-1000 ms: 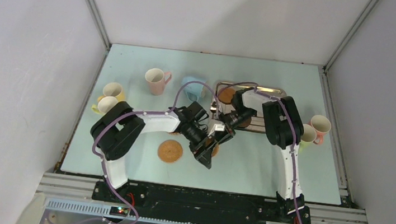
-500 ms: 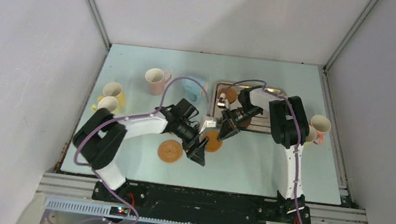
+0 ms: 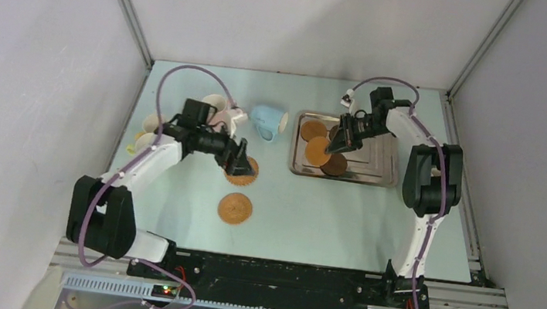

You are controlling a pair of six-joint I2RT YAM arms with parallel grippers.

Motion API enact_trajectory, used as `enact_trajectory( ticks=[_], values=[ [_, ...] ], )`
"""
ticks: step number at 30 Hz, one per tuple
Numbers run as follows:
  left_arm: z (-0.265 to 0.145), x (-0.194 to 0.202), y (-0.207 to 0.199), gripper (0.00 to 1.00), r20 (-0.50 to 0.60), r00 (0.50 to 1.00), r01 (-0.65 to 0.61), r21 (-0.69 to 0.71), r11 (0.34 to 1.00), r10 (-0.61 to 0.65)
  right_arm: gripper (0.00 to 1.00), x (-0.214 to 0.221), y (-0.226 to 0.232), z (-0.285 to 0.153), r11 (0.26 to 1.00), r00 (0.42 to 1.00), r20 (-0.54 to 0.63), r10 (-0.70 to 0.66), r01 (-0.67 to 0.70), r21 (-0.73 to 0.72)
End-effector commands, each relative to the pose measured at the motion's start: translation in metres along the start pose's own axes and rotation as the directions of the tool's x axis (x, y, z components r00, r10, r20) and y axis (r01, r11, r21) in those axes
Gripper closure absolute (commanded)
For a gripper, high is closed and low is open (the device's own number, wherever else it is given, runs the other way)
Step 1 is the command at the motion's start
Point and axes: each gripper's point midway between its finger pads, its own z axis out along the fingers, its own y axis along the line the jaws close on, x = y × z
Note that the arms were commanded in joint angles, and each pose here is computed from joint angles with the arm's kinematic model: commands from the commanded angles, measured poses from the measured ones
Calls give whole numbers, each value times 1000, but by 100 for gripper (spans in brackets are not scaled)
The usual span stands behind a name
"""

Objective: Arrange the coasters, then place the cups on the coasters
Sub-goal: Place the coaster on the tray.

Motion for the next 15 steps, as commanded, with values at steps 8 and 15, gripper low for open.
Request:
enact_trajectory(
  ticks=[8,15],
  values=[
    [-20,23,55,2,69,993,103,-100,990,-96,100,-39,-45,44,978,1000,15,26,-29,208],
    [-15,25,54,2,77,992,104,-67,992,-98,98,-31,-68,64,971,995,-25,99,-91,221]
  ],
)
